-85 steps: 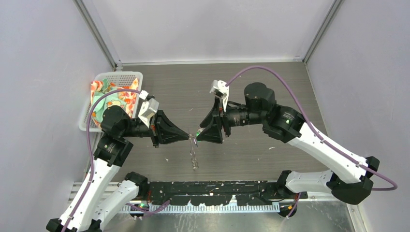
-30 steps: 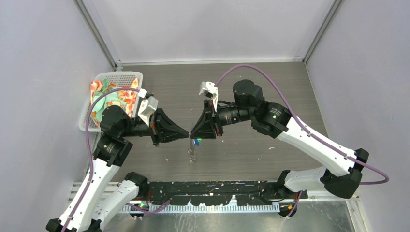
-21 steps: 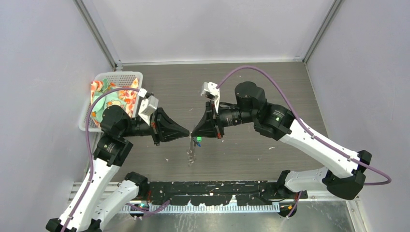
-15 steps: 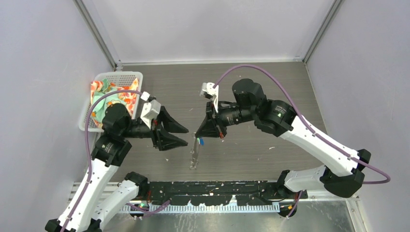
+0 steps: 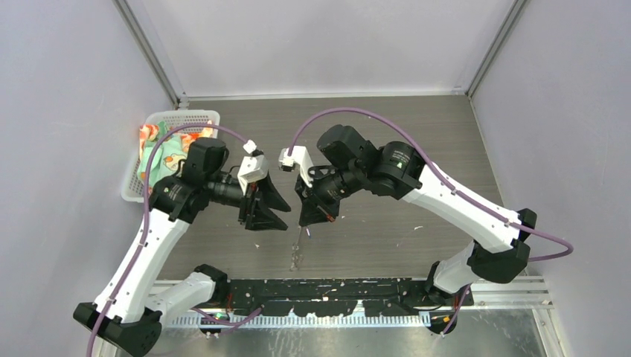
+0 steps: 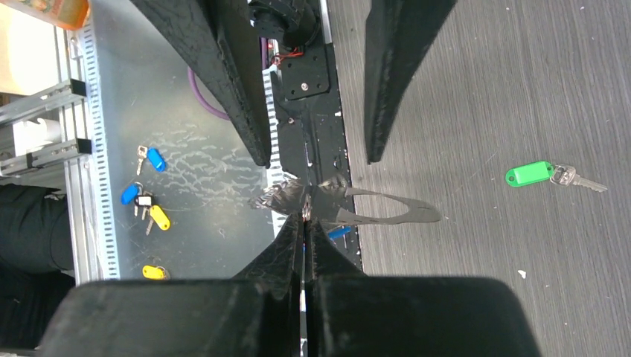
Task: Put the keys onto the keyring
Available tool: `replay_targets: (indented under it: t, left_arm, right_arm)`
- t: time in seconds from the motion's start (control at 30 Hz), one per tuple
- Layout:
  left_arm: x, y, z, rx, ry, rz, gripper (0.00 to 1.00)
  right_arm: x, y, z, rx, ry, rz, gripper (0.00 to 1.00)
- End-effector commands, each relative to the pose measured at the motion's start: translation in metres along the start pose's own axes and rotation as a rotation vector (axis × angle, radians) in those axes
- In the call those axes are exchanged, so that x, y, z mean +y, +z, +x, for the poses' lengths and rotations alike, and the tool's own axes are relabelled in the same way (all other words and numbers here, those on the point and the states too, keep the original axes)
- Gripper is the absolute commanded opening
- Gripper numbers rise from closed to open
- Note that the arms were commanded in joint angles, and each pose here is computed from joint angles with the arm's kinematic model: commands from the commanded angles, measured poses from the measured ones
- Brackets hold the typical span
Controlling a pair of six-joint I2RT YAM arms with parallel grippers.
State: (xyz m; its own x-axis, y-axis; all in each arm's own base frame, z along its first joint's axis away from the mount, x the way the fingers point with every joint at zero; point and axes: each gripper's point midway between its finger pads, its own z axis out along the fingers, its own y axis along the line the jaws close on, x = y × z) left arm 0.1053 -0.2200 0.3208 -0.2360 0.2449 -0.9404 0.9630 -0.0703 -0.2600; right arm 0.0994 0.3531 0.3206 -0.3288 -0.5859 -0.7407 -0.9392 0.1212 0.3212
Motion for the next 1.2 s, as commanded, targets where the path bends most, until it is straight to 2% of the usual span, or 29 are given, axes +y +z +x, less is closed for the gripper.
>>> replay_targets:
  t: [0.0,0.27,0.53,0.63,0.9,1.1,1.17]
  left_arm:
    - [-0.018,0.000,0.003,0.009,0.046,0.055,0.50]
    - [-0.014,0.006,-0.006,-0.056,0.103,0.020,0.48]
    - [-0.007,0.009,-0.011,-0.060,0.096,0.014,0.44]
    - [-0.007,0.010,-0.012,-0.063,0.086,0.018,0.36]
    - [-0.007,0.012,-0.009,-0.048,0.089,0.028,0.01]
    - [-0.010,0.012,-0.004,-0.029,0.098,0.034,0.00]
    - [-0.010,0.012,-0.006,-0.031,0.099,0.034,0.00]
  right_arm:
    - [0.008,-0.016,-0.017,-0.044,-0.048,0.006,0.01]
    - [0.012,-0.011,-0.029,-0.065,-0.059,-0.026,0.01]
    - [0.014,-0.007,-0.031,-0.057,-0.057,-0.048,0.01]
    - [0.014,-0.006,-0.032,-0.056,-0.056,-0.051,0.01]
    - [0.014,-0.005,-0.033,-0.055,-0.060,-0.057,0.01]
    - [0.016,-0.009,-0.032,-0.058,-0.065,-0.059,0.01]
    - [0.017,-0.010,-0.034,-0.068,-0.063,-0.059,0.08]
